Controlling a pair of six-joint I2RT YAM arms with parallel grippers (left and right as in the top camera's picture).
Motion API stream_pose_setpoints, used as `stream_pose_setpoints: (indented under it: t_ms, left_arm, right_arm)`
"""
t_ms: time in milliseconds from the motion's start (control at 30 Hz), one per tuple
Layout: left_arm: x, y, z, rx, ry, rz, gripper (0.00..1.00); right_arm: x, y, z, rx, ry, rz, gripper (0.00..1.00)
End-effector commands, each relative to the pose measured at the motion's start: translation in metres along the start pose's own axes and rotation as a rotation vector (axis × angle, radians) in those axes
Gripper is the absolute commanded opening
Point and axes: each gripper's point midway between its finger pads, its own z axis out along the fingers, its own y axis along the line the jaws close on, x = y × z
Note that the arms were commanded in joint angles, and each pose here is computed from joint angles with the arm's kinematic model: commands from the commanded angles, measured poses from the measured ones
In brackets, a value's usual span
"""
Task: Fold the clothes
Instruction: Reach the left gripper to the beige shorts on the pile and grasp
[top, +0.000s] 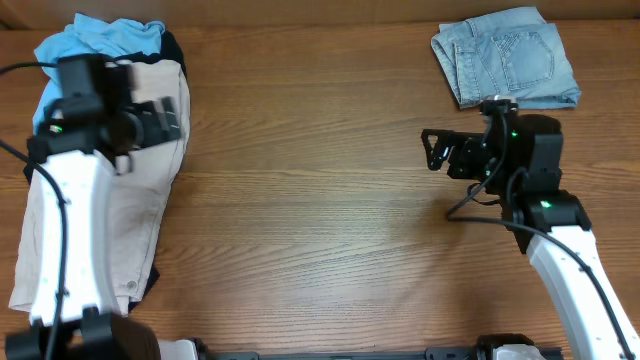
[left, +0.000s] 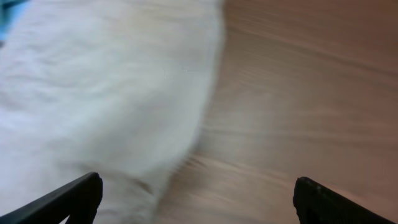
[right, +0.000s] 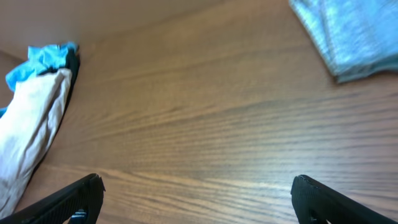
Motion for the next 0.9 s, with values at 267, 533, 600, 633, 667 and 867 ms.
stream_pose_setpoints:
  t_ms: [267,533,600,633,667,867]
  left_arm:
    - [-0.020,0.175,0.070,-0.086,-0.053,-0.004,0.89]
    - [0.014,0.241,0.118,-0.092,-0.010,-0.021,0.82]
    - [0.018,0.249,0.125,-0.099,-0.003,-0.010,0.81]
    - [0.021,0.254,0.130,-0.102,-0.004,-0.014,0.81]
    - [0.023,0.258,0.133,-0.103,-0.006,-0.021,0.81]
    - [0.041,0.266,0.154,-0.074,0.022,-0.048,0.74]
  right_arm:
    - [-0.003,0.010,0.005,-0.053,0.018,-0.005,1.00]
    - [0.016,0.004,0.004,-0.030,0.091,0.026,1.00]
    - [0.019,0.004,0.004,-0.027,0.102,0.031,1.00]
    - [0.020,0.003,0.004,-0.025,0.108,0.033,1.00]
    - [0.021,0.003,0.004,-0.024,0.112,0.035,1.00]
    - [0.024,0.003,0.004,-0.021,0.123,0.040,1.00]
